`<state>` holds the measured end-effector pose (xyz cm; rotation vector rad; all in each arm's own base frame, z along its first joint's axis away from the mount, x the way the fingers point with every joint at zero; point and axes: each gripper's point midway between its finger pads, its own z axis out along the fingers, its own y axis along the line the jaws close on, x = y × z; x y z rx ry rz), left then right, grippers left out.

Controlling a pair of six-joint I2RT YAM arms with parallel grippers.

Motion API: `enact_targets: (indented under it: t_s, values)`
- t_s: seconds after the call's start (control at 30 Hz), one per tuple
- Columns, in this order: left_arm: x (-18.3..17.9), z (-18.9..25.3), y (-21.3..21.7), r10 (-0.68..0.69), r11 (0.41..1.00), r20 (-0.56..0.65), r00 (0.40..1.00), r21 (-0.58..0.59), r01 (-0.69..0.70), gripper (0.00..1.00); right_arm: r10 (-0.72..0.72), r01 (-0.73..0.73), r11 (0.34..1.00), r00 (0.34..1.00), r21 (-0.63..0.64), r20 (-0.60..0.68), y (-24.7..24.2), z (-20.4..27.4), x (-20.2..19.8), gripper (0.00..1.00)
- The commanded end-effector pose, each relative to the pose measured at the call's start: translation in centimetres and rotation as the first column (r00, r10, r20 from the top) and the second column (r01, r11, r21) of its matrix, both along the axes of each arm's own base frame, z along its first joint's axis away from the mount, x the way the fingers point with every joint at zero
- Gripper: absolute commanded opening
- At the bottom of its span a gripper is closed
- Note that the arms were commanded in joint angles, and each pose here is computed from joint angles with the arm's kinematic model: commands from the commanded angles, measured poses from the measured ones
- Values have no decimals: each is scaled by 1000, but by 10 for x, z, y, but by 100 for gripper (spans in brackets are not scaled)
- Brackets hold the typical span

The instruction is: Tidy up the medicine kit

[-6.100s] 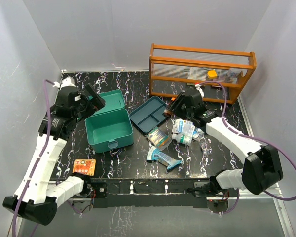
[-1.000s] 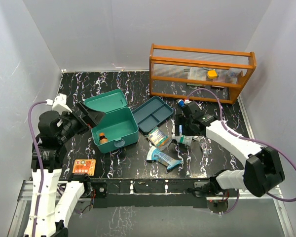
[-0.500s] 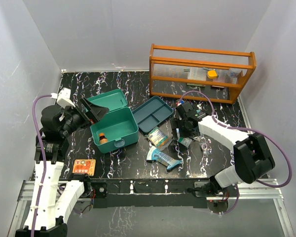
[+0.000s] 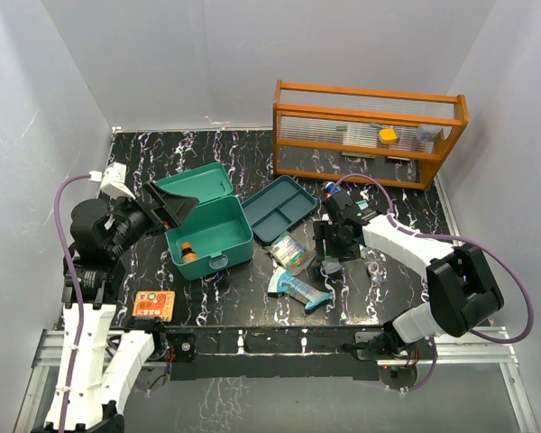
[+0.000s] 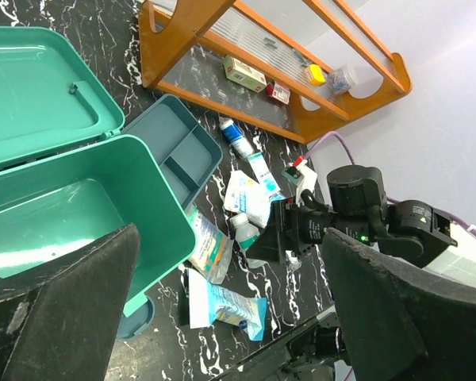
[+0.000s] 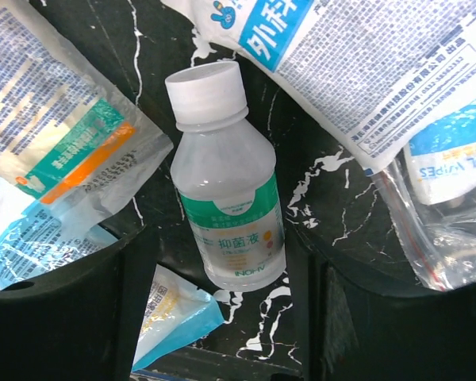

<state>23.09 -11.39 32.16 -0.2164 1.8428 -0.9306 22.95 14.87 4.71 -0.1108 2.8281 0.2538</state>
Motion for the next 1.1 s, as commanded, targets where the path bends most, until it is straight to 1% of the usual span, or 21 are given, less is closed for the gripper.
enact_targets:
  t_s: [0.0, 0.17, 0.3, 0.4, 0.47, 0.5, 0.6, 0.67, 0.8, 0.93, 1.0, 1.07]
  values:
    - [1, -5, 0, -15, 1000, 4, 1000, 23, 15, 99, -21, 17, 997, 999, 75, 50, 14, 10, 12, 63]
    - [2, -16, 1, -8, 1000, -22, 1000, 22, 8, 99, -17, 13, 996, 999, 88, 45, 19, 6, 16, 62]
    - [4, -21, 2, 2, 1000, -37, 999, 32, -1, 99, -52, 49, 997, 997, 55, 60, 13, 2, 21, 59]
    - [5, -25, 4, 10, 999, -47, 999, 40, -8, 99, -61, 58, 997, 996, 44, 71, 10, 0, 22, 58]
    - [6, -26, 5, 16, 999, -51, 999, 45, -13, 99, -58, 56, 998, 997, 35, 55, 10, -5, 21, 58]
    - [7, -26, 6, 20, 999, -52, 998, 48, -18, 99, -58, 56, 998, 997, 36, 48, 10, -7, 20, 56]
    - [9, -31, 13, 70, 996, -77, 995, 68, -65, 99, -57, 55, 997, 997, 45, 47, 12, -9, 21, 49]
    - [9, -43, 22, 129, 989, -129, 983, 91, -118, 99, -59, 55, 997, 996, 56, 67, 14, -7, 24, 48]
    - [5, -56, 32, 180, 979, -178, 967, 129, -159, 99, -66, 62, 997, 994, 55, 82, 13, -5, 26, 48]
    - [3, -61, 38, 212, 971, -196, 958, 154, -183, 99, -75, 72, 997, 995, 42, 63, 11, -13, 24, 49]
    - [2, -64, 40, 227, 967, -203, 952, 164, -195, 99, -84, 82, 996, 994, 35, 66, 10, -14, 25, 45]
    - [2, -65, 42, 235, 965, -208, 949, 169, -202, 99, -98, 95, 995, 992, 38, 85, 10, -8, 29, 39]
